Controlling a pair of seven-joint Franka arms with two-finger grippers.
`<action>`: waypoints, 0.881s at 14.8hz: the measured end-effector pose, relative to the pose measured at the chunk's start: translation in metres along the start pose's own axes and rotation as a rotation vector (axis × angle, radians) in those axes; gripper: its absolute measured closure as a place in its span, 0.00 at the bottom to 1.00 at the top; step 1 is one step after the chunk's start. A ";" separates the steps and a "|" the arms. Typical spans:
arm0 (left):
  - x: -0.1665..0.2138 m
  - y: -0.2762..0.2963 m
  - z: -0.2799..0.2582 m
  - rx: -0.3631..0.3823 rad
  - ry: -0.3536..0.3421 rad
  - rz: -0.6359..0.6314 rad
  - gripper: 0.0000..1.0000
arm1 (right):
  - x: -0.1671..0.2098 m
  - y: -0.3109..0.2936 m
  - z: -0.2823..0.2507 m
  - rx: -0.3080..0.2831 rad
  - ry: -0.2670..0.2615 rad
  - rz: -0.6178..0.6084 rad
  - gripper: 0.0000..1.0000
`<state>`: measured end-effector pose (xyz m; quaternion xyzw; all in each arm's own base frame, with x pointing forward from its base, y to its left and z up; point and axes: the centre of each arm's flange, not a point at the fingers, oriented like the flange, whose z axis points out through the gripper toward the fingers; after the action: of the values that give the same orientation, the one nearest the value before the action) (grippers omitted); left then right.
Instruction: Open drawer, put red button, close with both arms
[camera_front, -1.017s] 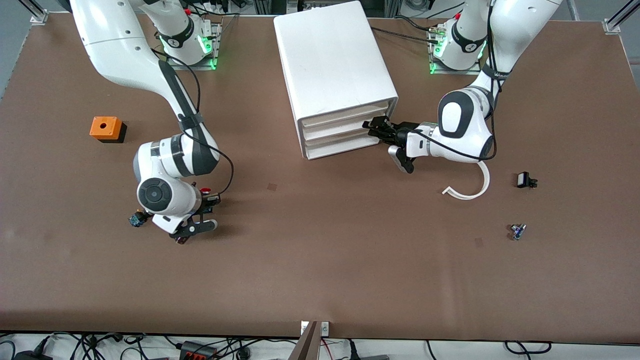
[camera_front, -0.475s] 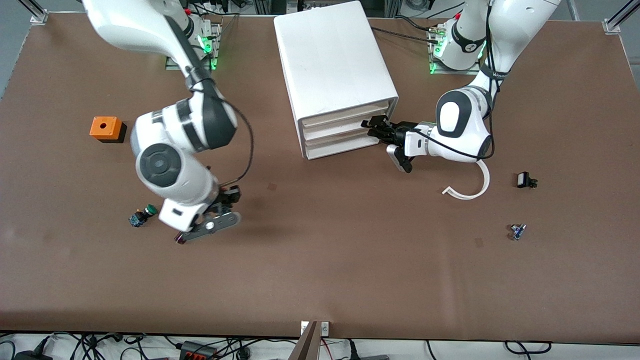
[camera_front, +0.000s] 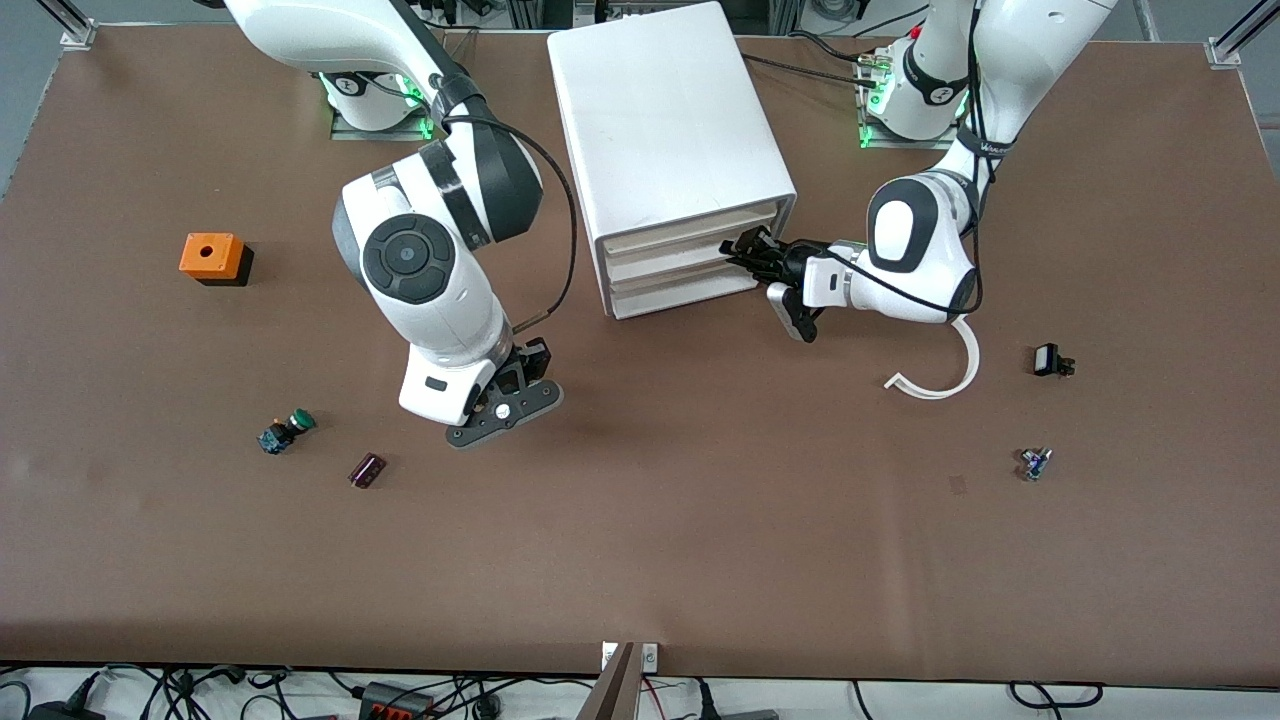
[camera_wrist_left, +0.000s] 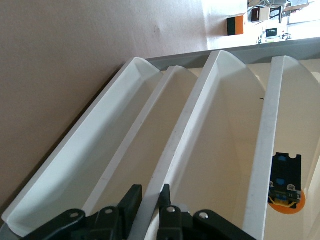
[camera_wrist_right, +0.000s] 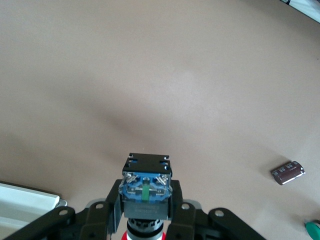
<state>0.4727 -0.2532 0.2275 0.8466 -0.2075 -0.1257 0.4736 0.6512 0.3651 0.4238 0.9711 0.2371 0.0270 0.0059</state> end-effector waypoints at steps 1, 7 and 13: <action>0.003 -0.001 -0.006 0.005 0.014 0.010 0.79 | 0.001 0.000 -0.004 0.000 0.009 -0.001 0.59; 0.048 -0.032 -0.066 0.051 0.087 0.071 0.84 | 0.008 -0.023 -0.026 0.005 0.085 -0.031 0.59; 0.090 -0.065 -0.110 0.142 0.117 0.137 0.43 | 0.008 -0.111 -0.030 0.030 0.170 -0.078 0.59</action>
<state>0.6120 -0.1824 0.2275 0.8677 -0.2454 -0.0283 0.4314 0.6056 0.4670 0.4510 0.9553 0.2748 0.1057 -0.0277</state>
